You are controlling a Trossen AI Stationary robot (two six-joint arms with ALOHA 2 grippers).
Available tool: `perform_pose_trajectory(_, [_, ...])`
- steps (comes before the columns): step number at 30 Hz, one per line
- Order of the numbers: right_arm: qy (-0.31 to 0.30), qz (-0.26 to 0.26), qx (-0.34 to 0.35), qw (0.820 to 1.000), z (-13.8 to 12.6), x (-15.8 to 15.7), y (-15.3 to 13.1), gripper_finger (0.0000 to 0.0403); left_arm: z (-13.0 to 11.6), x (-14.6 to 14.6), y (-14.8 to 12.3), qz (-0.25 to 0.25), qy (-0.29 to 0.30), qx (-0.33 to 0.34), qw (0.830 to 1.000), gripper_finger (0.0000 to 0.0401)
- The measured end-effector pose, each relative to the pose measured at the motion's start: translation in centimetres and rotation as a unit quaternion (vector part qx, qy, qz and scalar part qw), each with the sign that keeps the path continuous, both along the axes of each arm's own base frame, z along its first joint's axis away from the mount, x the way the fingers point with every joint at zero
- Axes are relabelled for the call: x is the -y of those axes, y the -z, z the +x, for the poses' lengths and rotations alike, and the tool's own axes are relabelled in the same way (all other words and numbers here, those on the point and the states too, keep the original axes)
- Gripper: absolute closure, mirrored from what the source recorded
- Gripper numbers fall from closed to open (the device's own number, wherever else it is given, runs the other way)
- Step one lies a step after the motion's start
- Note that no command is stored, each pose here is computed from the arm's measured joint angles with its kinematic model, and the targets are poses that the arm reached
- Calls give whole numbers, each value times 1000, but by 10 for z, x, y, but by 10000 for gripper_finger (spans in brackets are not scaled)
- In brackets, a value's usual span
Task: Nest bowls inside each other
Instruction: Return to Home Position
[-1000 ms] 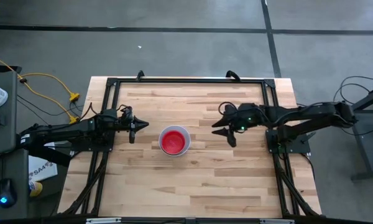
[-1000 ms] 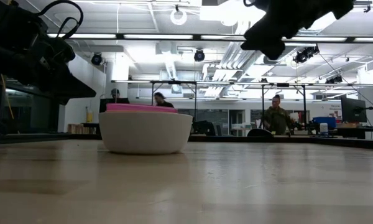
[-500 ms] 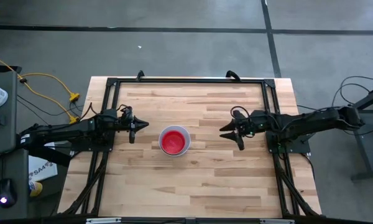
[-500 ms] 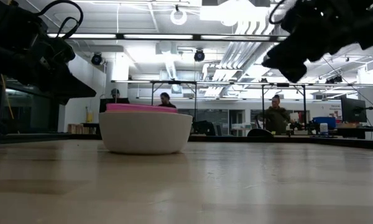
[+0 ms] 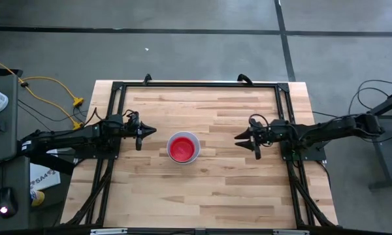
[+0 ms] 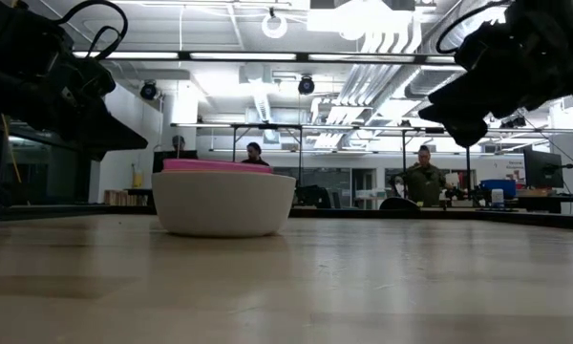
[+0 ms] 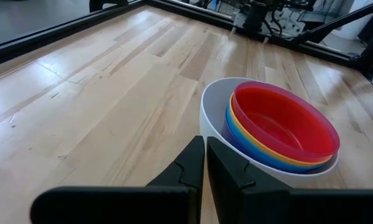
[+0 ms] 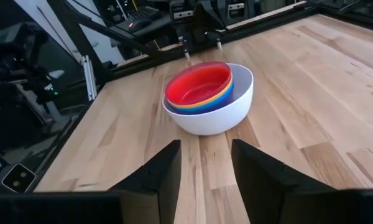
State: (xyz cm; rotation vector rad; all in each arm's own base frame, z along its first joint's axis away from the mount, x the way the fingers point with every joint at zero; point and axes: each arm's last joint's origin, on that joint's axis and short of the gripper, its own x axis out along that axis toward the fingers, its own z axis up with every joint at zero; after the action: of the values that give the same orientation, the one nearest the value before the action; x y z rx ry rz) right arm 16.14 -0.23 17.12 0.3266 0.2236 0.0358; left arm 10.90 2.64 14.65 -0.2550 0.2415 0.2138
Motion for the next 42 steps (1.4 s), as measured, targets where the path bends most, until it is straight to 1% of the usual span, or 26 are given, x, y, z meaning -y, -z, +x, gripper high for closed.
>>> perform_pose_trajectory(6, [0,0,6,1000,-9,0,11,268,0,0,0,0,0,0,1000,382])
perform_pose_trajectory(16, [-2,0,34,999,-23,-1,19,268,0,0,0,0,0,0,1000,382])
perform_pose_trajectory(20, [-7,1,61,998,-26,-1,14,268,0,0,0,0,-1,0,1000,382])
perform_pose_trajectory(25, [-30,-5,78,997,-29,-3,10,268,0,0,0,0,-1,0,1000,382])
perform_pose_trajectory(33, [-29,-11,35,999,-37,-3,17,268,0,0,0,0,-1,0,1000,382])
perform_pose_trajectory(36, [-27,-1,29,999,-40,-3,18,268,0,0,0,0,-1,0,1000,382])
perform_pose_trajectory(38, [-12,12,21,1000,-41,-2,19,268,0,0,0,0,-1,0,1000,382])
perform_pose_trajectory(42, [38,26,2,999,-45,0,23,268,0,0,0,0,-1,0,1000,382])
